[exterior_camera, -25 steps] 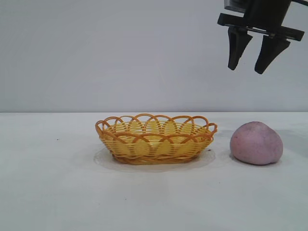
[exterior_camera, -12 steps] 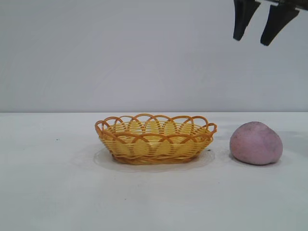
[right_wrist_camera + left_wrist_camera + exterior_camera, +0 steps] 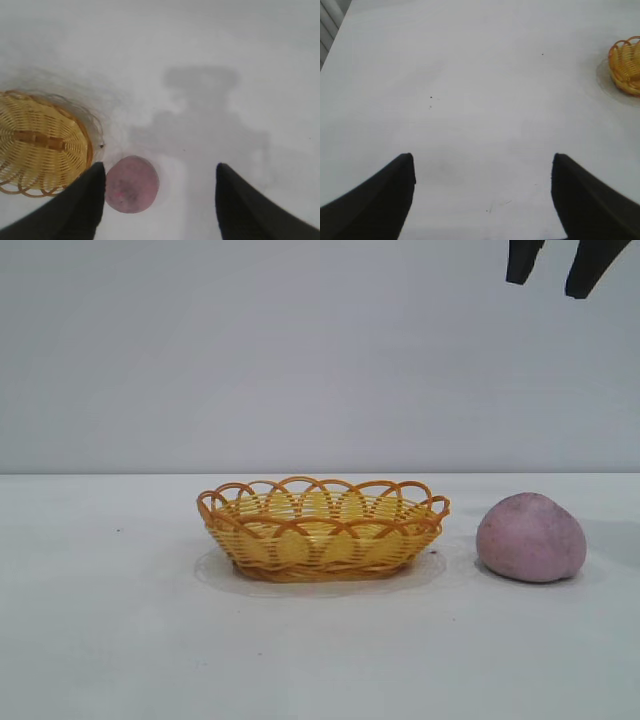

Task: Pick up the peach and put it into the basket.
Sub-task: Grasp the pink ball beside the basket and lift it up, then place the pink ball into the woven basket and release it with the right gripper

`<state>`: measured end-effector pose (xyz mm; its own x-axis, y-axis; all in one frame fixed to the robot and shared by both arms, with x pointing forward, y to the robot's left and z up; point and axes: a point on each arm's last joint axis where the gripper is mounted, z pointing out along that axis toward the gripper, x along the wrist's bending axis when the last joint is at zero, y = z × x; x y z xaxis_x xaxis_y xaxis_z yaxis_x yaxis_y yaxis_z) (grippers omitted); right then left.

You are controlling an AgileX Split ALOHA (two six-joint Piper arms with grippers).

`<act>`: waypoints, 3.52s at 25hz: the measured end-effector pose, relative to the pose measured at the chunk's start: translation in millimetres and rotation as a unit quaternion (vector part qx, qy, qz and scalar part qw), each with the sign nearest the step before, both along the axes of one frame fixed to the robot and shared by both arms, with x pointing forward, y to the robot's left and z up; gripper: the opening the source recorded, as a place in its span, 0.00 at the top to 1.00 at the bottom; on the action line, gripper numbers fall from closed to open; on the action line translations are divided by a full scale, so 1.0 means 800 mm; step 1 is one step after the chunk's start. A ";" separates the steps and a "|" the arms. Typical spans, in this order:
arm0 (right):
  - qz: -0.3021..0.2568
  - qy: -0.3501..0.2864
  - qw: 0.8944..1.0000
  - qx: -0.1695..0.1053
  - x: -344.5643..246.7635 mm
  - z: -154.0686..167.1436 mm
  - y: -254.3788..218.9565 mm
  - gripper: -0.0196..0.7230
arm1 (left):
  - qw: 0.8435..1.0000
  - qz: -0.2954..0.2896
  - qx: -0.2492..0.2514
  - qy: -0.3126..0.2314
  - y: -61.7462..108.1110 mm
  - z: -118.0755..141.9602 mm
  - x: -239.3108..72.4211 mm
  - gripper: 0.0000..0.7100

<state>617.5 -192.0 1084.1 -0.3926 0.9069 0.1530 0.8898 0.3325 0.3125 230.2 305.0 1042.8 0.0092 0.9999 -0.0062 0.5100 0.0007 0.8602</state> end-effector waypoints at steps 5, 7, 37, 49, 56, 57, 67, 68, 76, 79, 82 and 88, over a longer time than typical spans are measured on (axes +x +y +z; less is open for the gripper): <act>0.016 0.025 0.999 -0.045 -0.017 -0.023 0.029 0.43 | 1.000 -0.001 0.001 0.000 0.000 0.000 0.000 0.30; 0.018 0.043 0.998 -0.051 -0.019 -0.036 0.033 0.43 | 1.000 -0.001 0.001 -0.001 0.000 0.000 0.000 0.30; -0.004 0.201 0.978 -0.051 -0.022 -0.212 0.044 0.77 | 1.000 -0.001 0.002 -0.002 0.000 0.000 0.000 0.30; 0.007 0.119 0.993 -0.025 -0.015 -0.114 0.046 0.97 | 1.000 -0.001 0.002 -0.002 0.000 0.000 0.000 0.30; 0.058 0.061 0.996 0.011 -0.030 -0.070 0.105 0.97 | 1.000 -0.001 0.002 -0.002 0.000 0.000 0.000 0.30; 0.068 0.058 0.996 0.011 -0.034 -0.072 0.116 0.97 | 1.000 -0.001 0.002 -0.002 0.000 0.000 0.000 0.30; 0.120 0.069 0.990 0.007 -0.048 -0.141 0.193 0.97 | 1.000 -0.001 0.002 -0.002 0.000 0.000 0.000 0.30; 0.120 0.071 0.990 0.006 -0.047 -0.147 0.195 0.97 | 1.000 -0.001 0.002 -0.002 0.000 0.000 0.000 0.30; 0.117 0.083 0.990 -0.001 -0.042 -0.171 0.197 0.74 | 1.000 -0.001 0.002 -0.002 0.000 0.000 0.000 0.30; 0.118 0.085 0.989 -0.002 -0.043 -0.171 0.197 0.59 | 1.000 -0.001 0.002 -0.002 0.000 0.000 0.000 0.30; 0.122 0.098 0.988 -0.007 -0.045 -0.169 0.196 0.46 | 1.000 -0.001 0.002 -0.002 0.000 0.000 0.000 0.30; 0.138 0.098 0.986 -0.011 -0.042 -0.135 0.198 0.46 | 1.000 -0.001 0.002 -0.002 0.000 0.000 0.000 0.30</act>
<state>583.9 -33.3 976.3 -0.5893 0.7740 0.2316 0.8074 0.5748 0.1332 230.4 305.1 1043.1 0.0102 0.9999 -0.0016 0.5060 -0.0038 0.8625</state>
